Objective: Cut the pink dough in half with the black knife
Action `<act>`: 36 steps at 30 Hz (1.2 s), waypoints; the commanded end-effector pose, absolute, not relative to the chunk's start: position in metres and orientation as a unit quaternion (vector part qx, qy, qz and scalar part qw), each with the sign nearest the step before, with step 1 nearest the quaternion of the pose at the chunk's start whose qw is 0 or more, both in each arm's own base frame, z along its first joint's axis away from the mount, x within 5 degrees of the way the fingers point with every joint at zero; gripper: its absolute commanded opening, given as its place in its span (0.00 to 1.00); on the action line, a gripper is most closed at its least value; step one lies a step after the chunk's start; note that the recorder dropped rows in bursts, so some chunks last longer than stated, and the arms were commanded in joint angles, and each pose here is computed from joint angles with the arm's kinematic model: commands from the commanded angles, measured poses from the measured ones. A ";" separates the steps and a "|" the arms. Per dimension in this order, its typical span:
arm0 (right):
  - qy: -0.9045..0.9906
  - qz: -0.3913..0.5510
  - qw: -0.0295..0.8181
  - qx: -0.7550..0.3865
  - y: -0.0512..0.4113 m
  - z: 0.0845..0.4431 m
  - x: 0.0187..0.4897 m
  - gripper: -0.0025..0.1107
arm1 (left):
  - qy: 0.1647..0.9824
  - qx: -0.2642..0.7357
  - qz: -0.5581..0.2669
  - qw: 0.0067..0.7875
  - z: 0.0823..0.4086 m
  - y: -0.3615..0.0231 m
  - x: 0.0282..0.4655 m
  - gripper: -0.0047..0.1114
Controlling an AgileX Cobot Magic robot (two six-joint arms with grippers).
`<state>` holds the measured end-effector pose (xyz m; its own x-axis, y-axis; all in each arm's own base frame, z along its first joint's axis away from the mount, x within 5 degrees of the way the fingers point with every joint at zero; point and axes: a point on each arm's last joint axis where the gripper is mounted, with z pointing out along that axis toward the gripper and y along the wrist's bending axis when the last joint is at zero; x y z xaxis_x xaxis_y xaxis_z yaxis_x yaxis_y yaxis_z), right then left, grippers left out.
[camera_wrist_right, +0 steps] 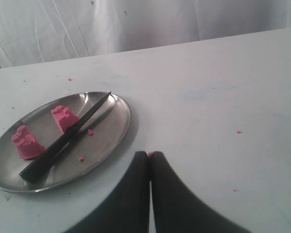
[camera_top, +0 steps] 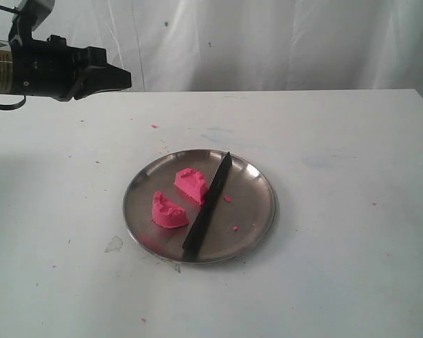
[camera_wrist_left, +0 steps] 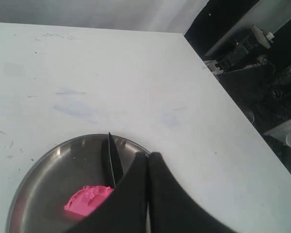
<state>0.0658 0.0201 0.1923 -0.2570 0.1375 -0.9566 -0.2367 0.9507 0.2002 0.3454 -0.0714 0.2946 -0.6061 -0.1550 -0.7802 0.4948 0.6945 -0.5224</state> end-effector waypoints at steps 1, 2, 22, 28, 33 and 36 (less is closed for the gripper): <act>0.778 0.157 0.608 -0.032 0.019 0.189 0.061 0.02 | 0.813 0.109 -0.372 0.434 0.296 -0.070 0.343 0.04; 0.776 0.158 0.609 -0.032 0.019 0.190 0.060 0.02 | 0.813 0.109 -0.372 0.434 0.296 -0.070 0.343 0.04; 0.776 0.158 0.610 -0.032 0.019 0.190 0.060 0.02 | 0.810 0.108 -0.359 0.451 0.305 -0.073 0.339 0.04; 0.776 0.163 0.609 -0.026 0.019 0.190 0.060 0.02 | 0.773 0.114 -0.306 0.544 0.360 -0.095 0.306 0.04; 0.776 0.163 0.609 -0.026 0.019 0.190 0.060 0.02 | 0.741 0.085 -0.258 0.614 0.394 -0.107 0.281 0.04; 0.776 0.163 0.609 -0.026 0.019 0.190 0.060 0.02 | 0.722 0.061 -0.236 0.648 0.409 -0.112 0.265 0.04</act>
